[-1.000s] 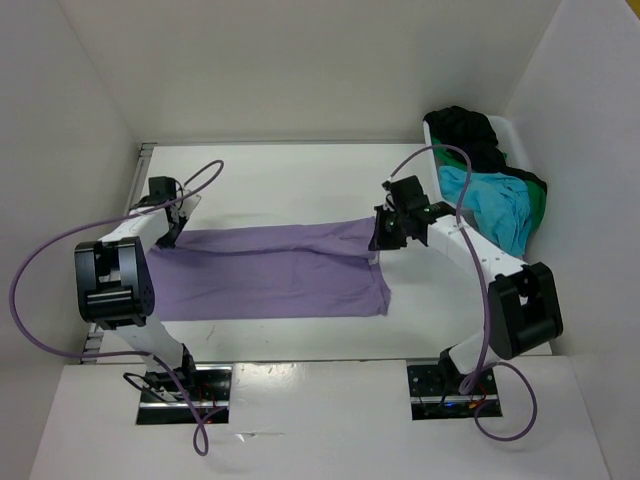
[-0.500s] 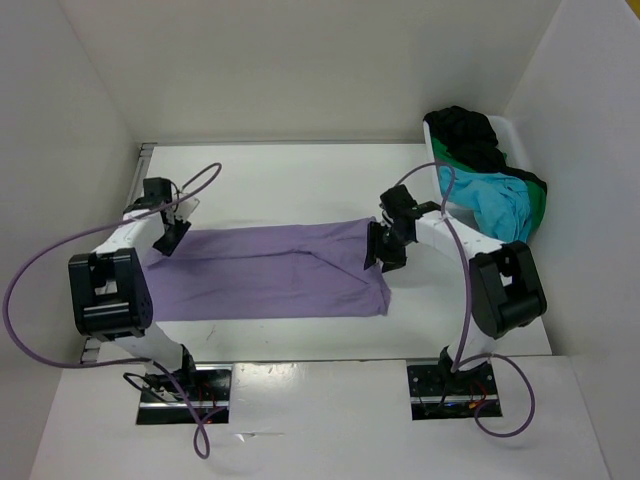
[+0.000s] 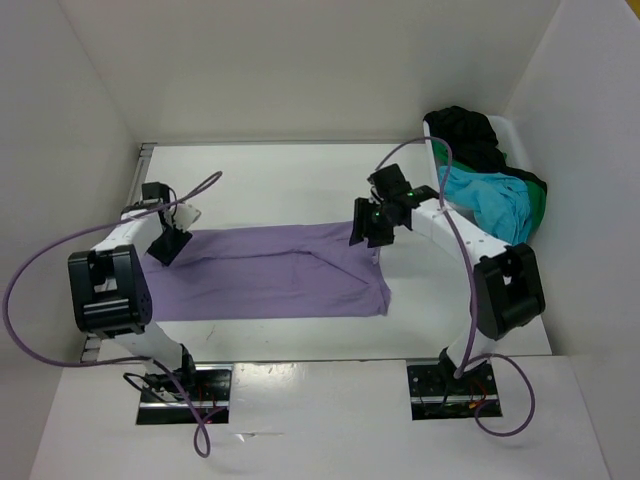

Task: Fold and stack the t-shirts
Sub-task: Fold the other side of the tshirt into a rectangle

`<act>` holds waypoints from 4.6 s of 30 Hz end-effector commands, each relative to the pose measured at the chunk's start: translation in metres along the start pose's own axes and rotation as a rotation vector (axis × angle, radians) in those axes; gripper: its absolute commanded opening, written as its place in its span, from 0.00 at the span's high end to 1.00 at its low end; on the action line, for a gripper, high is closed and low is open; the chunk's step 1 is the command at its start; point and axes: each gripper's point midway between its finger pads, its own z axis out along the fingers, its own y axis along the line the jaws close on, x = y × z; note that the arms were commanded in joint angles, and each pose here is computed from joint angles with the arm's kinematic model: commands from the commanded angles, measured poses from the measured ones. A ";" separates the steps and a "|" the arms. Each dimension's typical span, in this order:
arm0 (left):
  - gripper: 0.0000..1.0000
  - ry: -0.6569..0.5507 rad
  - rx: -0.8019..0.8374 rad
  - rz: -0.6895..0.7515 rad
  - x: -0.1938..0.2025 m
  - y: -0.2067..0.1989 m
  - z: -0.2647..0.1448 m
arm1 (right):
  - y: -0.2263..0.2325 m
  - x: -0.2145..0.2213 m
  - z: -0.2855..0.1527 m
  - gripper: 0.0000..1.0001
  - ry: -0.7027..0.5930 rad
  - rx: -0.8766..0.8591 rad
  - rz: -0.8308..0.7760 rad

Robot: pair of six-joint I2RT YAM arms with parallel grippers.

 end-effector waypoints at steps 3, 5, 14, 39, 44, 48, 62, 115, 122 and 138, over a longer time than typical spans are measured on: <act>0.33 0.078 -0.020 -0.084 0.002 0.005 0.020 | 0.048 -0.045 0.021 0.42 -0.097 -0.033 -0.097; 0.33 0.086 -0.042 -0.096 0.002 0.008 0.023 | 0.055 -0.060 0.032 0.42 -0.113 -0.019 -0.115; 0.33 0.094 -0.048 -0.115 0.008 0.004 0.023 | 0.058 -0.059 0.101 0.36 -0.010 0.047 -0.169; 0.32 0.075 -0.039 -0.128 0.005 0.002 0.021 | 0.082 -0.022 0.080 1.00 0.046 -0.013 -0.211; 0.32 0.068 -0.045 -0.130 0.005 0.003 0.020 | 0.100 0.021 0.063 1.00 0.144 -0.067 -0.256; 0.32 0.068 -0.045 -0.130 0.005 0.003 0.020 | 0.102 0.059 0.058 0.95 0.247 -0.121 -0.251; 0.32 0.068 -0.056 -0.105 0.007 0.005 0.019 | 0.123 0.086 0.035 0.62 0.368 -0.168 -0.381; 0.56 -0.485 0.419 0.467 -0.183 -0.366 -0.112 | -0.052 0.059 0.032 0.63 0.087 0.175 0.247; 0.57 -0.451 0.428 0.488 -0.172 -0.366 -0.106 | -0.056 0.065 0.036 0.71 0.107 0.188 0.250; 0.43 -0.456 0.328 0.545 -0.165 -0.357 -0.104 | -0.058 0.069 0.037 0.73 0.123 0.197 0.253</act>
